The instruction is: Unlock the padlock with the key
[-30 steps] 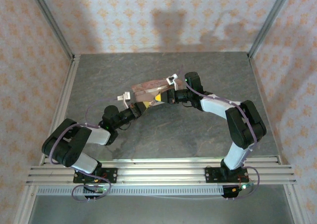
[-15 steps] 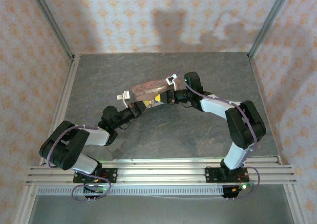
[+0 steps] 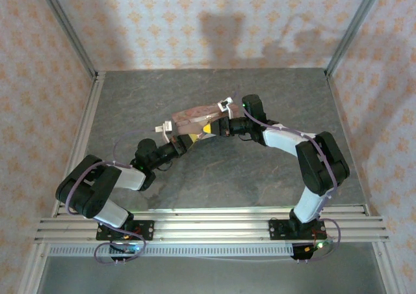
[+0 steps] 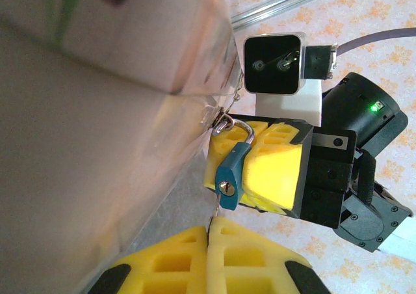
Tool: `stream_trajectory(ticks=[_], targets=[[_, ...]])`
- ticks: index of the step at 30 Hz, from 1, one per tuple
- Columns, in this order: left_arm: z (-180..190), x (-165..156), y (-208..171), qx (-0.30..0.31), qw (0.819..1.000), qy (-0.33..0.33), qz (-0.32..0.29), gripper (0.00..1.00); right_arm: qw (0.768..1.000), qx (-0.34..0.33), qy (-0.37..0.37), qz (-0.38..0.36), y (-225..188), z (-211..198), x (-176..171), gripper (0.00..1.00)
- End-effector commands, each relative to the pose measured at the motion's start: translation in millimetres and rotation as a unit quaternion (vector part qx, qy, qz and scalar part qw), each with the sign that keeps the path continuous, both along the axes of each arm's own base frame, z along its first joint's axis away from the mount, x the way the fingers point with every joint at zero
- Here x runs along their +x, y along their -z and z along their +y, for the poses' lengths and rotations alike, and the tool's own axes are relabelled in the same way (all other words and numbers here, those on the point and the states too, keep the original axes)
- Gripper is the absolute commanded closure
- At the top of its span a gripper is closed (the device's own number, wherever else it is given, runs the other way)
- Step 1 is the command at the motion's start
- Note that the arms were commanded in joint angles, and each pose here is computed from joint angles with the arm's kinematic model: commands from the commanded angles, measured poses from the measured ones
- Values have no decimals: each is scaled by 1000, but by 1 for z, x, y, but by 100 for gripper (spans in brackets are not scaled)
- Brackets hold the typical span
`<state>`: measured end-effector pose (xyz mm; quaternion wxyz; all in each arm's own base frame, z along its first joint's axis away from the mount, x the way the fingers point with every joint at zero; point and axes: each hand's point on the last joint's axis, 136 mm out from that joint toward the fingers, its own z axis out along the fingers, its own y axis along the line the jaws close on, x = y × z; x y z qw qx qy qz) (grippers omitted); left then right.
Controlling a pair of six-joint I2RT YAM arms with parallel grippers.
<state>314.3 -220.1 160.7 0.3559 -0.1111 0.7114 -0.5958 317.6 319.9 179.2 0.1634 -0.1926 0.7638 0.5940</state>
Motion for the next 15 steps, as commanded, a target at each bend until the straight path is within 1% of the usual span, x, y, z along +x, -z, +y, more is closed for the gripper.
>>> stream_trajectory(ticks=[1,15], targets=[[-5,3,-16,-4,999,6,-35,100,998,35,-30,-39,-32,5,-11,100],[-12,3,-19,-7,999,11,-39,100,998,34,-39,-36,-30,7,-14,100]])
